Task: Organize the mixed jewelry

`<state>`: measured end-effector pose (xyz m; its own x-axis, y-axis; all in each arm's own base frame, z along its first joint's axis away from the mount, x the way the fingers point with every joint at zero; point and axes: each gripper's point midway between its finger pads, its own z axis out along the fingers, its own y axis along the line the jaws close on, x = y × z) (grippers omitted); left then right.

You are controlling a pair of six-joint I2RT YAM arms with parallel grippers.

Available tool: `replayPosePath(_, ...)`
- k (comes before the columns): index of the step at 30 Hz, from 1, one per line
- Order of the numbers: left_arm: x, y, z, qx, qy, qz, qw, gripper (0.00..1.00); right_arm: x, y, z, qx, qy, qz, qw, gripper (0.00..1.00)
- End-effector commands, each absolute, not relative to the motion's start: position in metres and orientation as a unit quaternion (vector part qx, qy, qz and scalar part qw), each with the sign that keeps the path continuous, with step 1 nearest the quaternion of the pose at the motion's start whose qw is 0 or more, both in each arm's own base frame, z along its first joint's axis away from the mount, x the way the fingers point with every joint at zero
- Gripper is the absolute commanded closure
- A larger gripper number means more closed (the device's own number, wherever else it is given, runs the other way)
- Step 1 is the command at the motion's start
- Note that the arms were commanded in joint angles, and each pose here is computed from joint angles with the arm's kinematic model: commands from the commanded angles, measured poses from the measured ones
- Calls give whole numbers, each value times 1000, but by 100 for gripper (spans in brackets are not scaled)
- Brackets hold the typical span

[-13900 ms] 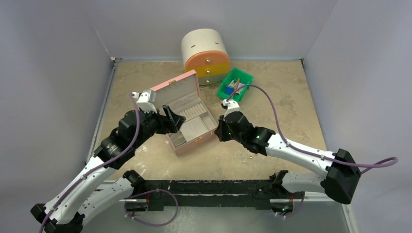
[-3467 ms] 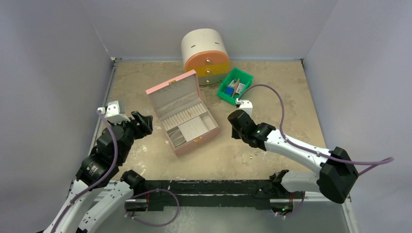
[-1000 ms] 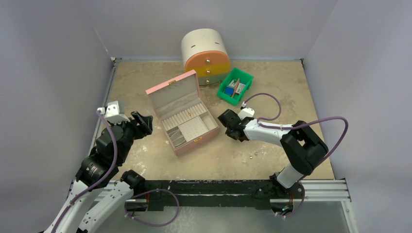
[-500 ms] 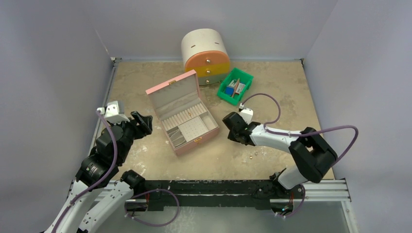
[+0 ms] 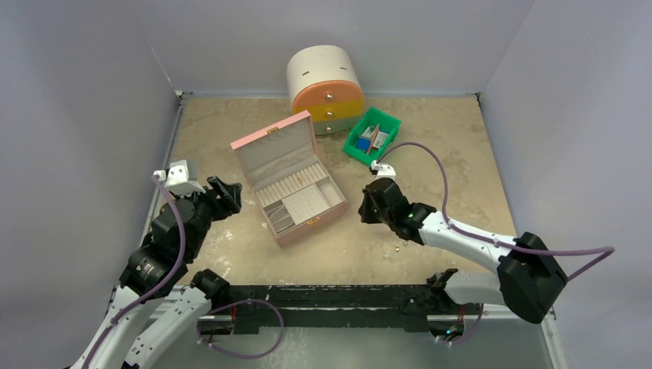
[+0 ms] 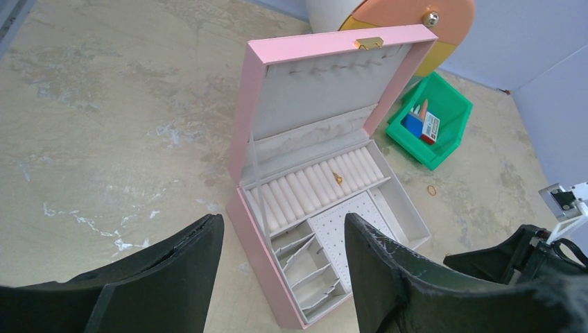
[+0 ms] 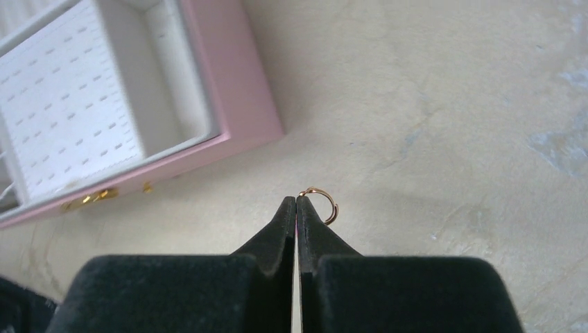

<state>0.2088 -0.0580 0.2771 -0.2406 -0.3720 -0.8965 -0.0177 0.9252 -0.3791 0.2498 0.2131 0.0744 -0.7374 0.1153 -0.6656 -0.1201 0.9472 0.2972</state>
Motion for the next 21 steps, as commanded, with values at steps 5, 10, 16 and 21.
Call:
replayPosePath(5,214,-73,292,-104,763,-178,613,36,231,268,138,-204,835,261,440,100)
replayPosePath(10,214,-89,294,-74,774,-200,596,36,205,298,165,-328,763,267,488,100)
replayPosePath(16,208,-113,299,-15,792,-234,563,36,182,321,189,-452,661,285,527,100)
replayPosePath(21,198,-139,297,50,808,-273,521,36,160,337,196,-552,576,289,529,100)
